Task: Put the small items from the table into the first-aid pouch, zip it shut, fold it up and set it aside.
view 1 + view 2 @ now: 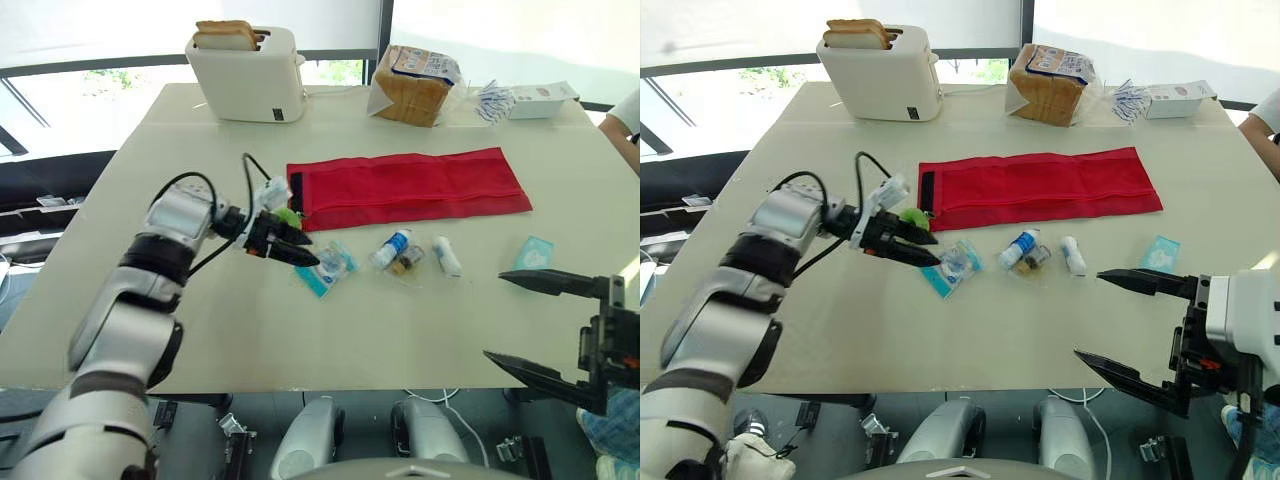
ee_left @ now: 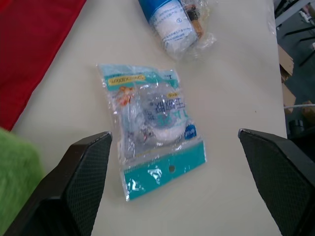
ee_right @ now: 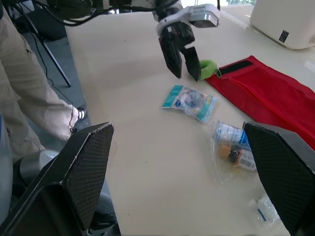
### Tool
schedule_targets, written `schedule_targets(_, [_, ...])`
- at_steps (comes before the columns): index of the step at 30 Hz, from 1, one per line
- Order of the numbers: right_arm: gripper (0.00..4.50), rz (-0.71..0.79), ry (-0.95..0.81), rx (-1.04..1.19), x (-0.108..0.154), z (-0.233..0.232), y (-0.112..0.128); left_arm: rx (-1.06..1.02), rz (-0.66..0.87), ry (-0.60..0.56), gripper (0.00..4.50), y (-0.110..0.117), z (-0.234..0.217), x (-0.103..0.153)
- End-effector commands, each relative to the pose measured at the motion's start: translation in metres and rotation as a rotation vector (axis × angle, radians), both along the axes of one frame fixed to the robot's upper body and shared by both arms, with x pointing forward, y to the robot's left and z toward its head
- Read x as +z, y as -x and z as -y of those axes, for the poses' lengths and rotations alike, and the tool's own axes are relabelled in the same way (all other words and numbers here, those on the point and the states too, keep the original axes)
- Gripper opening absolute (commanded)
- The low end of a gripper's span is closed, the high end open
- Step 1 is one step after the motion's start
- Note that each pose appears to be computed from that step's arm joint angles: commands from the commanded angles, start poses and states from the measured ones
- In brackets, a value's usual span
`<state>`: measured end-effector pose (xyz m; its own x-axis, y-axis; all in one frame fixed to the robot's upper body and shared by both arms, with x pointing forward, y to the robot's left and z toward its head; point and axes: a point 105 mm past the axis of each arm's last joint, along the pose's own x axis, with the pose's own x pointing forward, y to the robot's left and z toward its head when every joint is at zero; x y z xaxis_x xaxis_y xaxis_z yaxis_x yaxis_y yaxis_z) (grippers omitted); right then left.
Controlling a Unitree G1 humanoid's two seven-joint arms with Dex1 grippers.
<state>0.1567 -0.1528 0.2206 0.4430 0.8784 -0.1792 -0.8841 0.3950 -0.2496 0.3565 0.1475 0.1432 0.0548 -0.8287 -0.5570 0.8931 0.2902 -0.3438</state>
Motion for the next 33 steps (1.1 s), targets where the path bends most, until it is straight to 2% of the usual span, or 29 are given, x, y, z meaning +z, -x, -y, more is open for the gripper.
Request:
schedule_targets(1, [4.50, 0.037, -0.001, 0.009, 0.004, -0.005, 0.000, -0.027, -0.023, -0.031, 4.38, -0.004, 0.004, 0.000])
schedule_targets(7, [4.50, 0.057, -0.001, 0.002, 0.002, -0.007, -0.004, -0.046, -0.107, -0.040, 4.38, -0.002, 0.017, -0.014])
schedule_targets(8, [4.50, 0.059, -0.001, 0.002, 0.002, -0.008, -0.004, -0.045, -0.116, -0.042, 4.15, -0.001, 0.017, -0.016])
schedule_targets(11, [4.50, 0.061, -0.010, -0.003, 0.001, -0.010, -0.005, -0.037, -0.141, -0.037, 3.15, 0.002, 0.016, -0.021])
schedule_targets(18, [4.50, 0.050, -0.027, -0.009, -0.006, -0.016, -0.005, -0.008, -0.150, 0.005, 0.21, 0.006, 0.010, -0.014])
schedule_targets(19, [4.50, 0.052, -0.035, -0.011, -0.005, -0.017, -0.006, -0.001, -0.151, 0.015, 0.04, 0.007, 0.008, -0.012])
schedule_targets(25, [4.50, 0.039, -0.055, -0.068, -0.011, -0.020, -0.019, 0.069, -0.114, 0.113, 0.04, 0.013, 0.002, 0.006])
schedule_targets(27, [4.50, -0.021, -0.122, -0.120, -0.015, -0.026, -0.029, 0.116, -0.111, 0.168, 0.04, 0.017, 0.000, 0.014])
schedule_targets(30, [4.50, -0.010, -0.022, -0.280, -0.032, -0.027, -0.048, 0.169, -0.125, 0.200, 0.04, 0.030, -0.004, 0.017])
schedule_targets(33, [4.50, 0.007, -0.078, -0.089, -0.024, -0.051, -0.036, 0.190, -0.070, 0.155, 0.04, 0.037, -0.012, 0.007])
